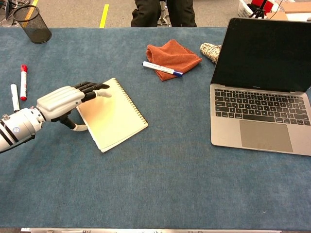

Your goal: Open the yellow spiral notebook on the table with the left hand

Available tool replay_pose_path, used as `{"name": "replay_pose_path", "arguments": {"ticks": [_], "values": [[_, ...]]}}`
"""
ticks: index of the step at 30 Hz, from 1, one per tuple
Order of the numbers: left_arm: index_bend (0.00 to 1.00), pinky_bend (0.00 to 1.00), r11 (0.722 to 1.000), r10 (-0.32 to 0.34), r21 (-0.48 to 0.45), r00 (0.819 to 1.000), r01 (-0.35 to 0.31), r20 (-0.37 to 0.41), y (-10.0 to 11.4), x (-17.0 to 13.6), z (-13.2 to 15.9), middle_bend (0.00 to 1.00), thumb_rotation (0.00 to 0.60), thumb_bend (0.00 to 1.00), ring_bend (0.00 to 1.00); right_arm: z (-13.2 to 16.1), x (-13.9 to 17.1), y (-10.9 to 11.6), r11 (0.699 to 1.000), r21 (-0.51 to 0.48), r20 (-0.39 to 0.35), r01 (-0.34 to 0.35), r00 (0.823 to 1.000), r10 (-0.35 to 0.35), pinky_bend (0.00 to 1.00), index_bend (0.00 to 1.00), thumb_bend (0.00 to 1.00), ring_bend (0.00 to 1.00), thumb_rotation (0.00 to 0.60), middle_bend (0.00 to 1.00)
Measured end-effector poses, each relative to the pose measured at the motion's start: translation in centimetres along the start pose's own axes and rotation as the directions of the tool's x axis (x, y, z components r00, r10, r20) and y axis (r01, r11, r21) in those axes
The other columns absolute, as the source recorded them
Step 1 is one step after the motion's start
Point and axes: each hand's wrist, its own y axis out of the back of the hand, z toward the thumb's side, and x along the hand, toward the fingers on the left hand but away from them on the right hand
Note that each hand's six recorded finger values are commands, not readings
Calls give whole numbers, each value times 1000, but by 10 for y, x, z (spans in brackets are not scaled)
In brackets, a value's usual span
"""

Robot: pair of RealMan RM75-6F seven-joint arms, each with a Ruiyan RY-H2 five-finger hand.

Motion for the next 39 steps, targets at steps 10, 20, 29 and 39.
{"name": "replay_pose_path", "arguments": {"ticks": [10,20,29,39], "values": [[225,0,986,68,-155,997,-63,24,13,16,15,57,600,302,0,0,0,1,1000,-1,0,9,1000,-9,178,158,192,101,600,209],[367,0,975,74,-212,996,-63,47,22,33,33,60,600,384,0,-1,0,3,1000,-2,1,20,1000,-20,178,158,192,101,600,209],[532,0,980,39,-194,998,-30,43,15,37,40,69,600,386,0,-4,0,5,1000,-5,2,30,1000,-30,178,158,193,101,600,209],[646,0,977,30,-213,999,-23,32,12,38,48,105,600,386,0,-5,0,5,999,-8,0,35,999,-35,178,158,192,101,600,209]]}}
